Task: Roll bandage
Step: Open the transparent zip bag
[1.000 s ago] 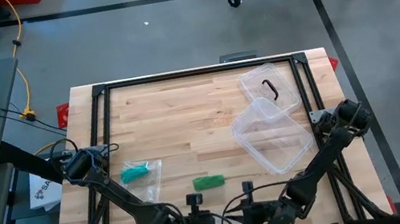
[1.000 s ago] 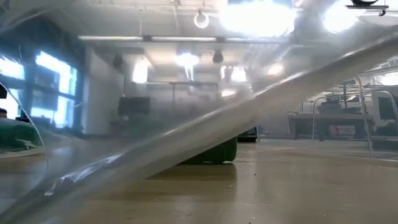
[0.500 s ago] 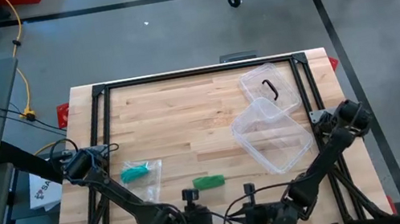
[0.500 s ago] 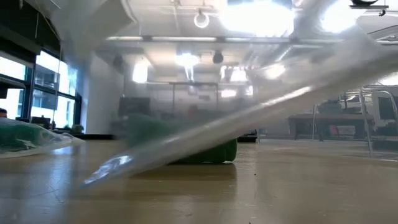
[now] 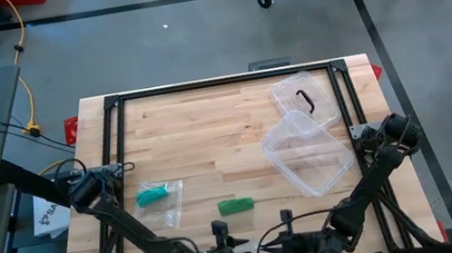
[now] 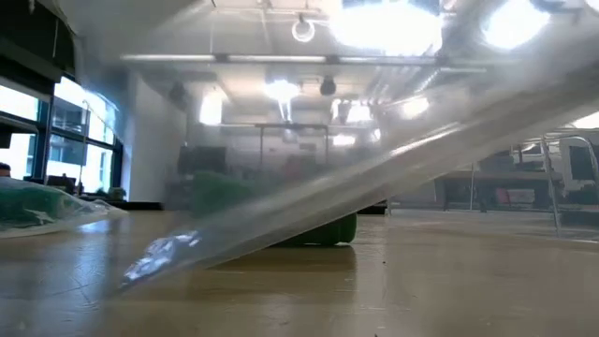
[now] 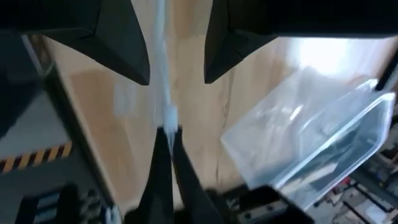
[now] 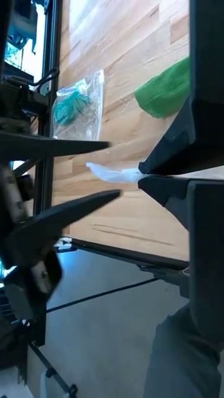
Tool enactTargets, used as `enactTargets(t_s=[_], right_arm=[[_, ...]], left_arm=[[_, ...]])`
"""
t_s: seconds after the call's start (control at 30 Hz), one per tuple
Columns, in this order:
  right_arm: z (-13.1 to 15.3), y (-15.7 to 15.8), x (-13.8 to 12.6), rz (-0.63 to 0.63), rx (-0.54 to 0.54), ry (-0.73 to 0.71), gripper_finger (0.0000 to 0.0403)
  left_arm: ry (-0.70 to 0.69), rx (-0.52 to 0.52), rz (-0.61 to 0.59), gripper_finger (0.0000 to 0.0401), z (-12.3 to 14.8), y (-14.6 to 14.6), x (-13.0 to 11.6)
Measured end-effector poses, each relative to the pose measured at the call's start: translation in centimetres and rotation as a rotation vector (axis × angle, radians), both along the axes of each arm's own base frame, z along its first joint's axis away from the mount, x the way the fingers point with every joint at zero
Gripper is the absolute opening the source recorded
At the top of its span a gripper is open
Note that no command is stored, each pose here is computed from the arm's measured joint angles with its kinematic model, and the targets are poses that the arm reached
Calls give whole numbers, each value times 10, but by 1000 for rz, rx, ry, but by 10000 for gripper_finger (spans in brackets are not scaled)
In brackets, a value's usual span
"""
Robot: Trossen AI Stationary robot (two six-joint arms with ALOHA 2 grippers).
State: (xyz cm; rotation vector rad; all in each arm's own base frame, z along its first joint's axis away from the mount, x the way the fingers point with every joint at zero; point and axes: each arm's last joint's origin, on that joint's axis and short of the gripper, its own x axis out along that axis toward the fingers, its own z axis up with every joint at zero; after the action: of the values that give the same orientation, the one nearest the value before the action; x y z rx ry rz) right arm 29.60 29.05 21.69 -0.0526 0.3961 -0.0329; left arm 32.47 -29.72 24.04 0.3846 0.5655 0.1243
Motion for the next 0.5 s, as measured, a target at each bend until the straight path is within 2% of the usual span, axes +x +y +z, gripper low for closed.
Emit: enactTargets(t_s=[0.23, 0.5], right_arm=[[1, 1, 0, 4, 0, -8, 0], [1, 1, 0, 4, 4, -11, 0]], left_arm=[[-140, -62, -37, 121, -16, 2, 12], [-128, -83, -64, 68, -17, 4, 15]])
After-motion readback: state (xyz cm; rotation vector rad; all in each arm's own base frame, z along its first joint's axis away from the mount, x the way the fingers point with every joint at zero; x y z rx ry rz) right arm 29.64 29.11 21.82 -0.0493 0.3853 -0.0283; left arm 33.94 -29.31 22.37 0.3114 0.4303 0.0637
